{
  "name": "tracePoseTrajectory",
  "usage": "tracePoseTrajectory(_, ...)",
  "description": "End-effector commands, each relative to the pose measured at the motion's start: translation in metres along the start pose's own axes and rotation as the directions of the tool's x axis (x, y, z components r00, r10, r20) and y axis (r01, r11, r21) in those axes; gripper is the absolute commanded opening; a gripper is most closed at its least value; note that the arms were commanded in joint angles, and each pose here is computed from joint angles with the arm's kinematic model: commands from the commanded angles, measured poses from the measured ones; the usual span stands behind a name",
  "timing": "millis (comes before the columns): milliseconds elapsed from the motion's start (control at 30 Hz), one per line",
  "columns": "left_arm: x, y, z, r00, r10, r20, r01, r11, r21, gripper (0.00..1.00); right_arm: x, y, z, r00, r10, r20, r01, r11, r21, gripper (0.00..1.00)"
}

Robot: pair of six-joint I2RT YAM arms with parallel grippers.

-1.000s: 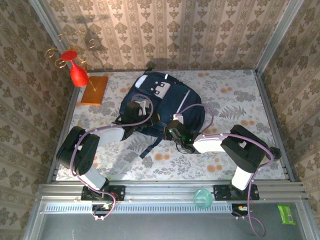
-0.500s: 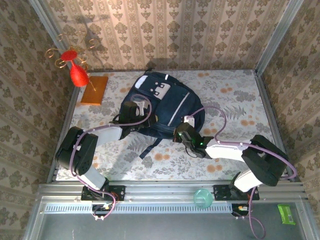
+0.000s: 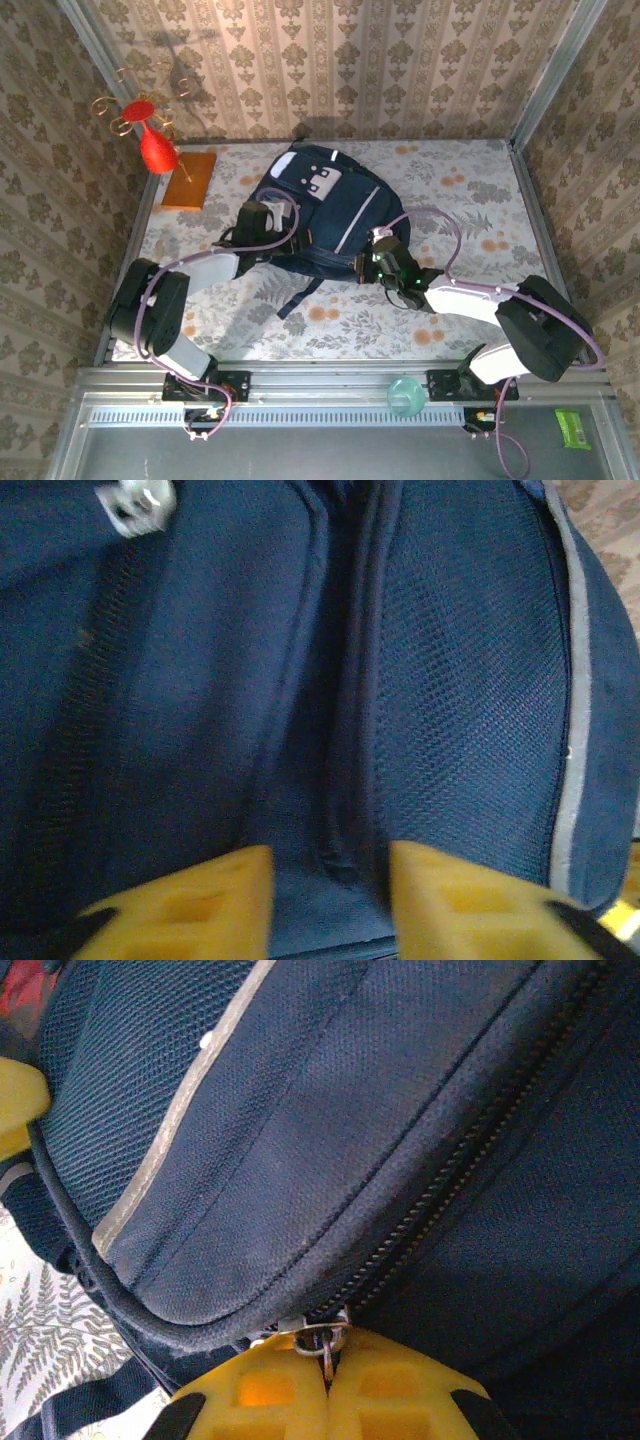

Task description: Pack the student bag

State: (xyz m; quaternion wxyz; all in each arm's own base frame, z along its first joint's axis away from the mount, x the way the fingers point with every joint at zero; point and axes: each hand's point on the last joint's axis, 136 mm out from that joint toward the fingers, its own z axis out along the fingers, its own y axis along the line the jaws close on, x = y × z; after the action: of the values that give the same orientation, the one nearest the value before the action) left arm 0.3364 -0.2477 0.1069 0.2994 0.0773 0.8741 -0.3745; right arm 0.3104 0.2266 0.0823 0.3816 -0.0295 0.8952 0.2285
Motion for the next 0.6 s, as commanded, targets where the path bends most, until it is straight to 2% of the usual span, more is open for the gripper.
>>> tracePoseTrajectory(0, -0.011, 0.013, -0.023, 0.993, 0.103, 0.052, -0.096, 0.988, -0.124, 0.46, -0.011, 0.02, -0.014, 0.997, -0.073, 0.002, 0.072, 0.993, -0.092, 0.0)
tracePoseTrajectory(67, -0.01, -0.009, -0.032, 0.963, 0.258, 0.078, -0.245, 0.959, -0.144, 0.53, -0.013, 0.026, -0.017, 0.996, -0.085, -0.001, 0.084, 0.988, -0.127, 0.0)
tracePoseTrajectory(100, -0.01, -0.016, -0.038, 0.931, 0.351, 0.096, -0.331, 0.927, -0.179, 0.55, -0.014, 0.03, -0.019, 0.996, -0.088, -0.001, 0.087, 0.985, -0.148, 0.0)
tracePoseTrajectory(167, -0.011, -0.036, -0.048, 0.828, 0.548, 0.118, -0.513, 0.826, -0.234, 0.57, -0.016, 0.037, -0.022, 0.995, -0.104, -0.005, 0.101, 0.977, -0.19, 0.0)
tracePoseTrajectory(267, -0.003, -0.064, -0.049, 0.655, 0.745, 0.129, -0.713, 0.665, -0.224, 0.58, -0.02, 0.045, -0.027, 0.993, -0.117, -0.003, 0.114, 0.968, -0.224, 0.0)
tracePoseTrajectory(367, 0.01, -0.086, -0.044, 0.47, 0.871, 0.14, -0.852, 0.49, -0.185, 0.58, -0.024, 0.048, -0.029, 0.995, -0.102, -0.003, 0.098, 0.963, -0.25, 0.0)
tracePoseTrajectory(467, 0.024, -0.097, -0.037, 0.331, 0.932, 0.149, -0.928, 0.35, -0.129, 0.61, -0.027, 0.051, -0.03, 0.996, -0.086, 0.002, 0.083, 0.959, -0.269, 0.0)
tracePoseTrajectory(567, 0.03, -0.103, -0.028, 0.247, 0.96, 0.131, -0.961, 0.26, -0.098, 0.64, -0.027, 0.052, -0.029, 0.997, -0.075, 0.0, 0.072, 0.958, -0.276, 0.0)
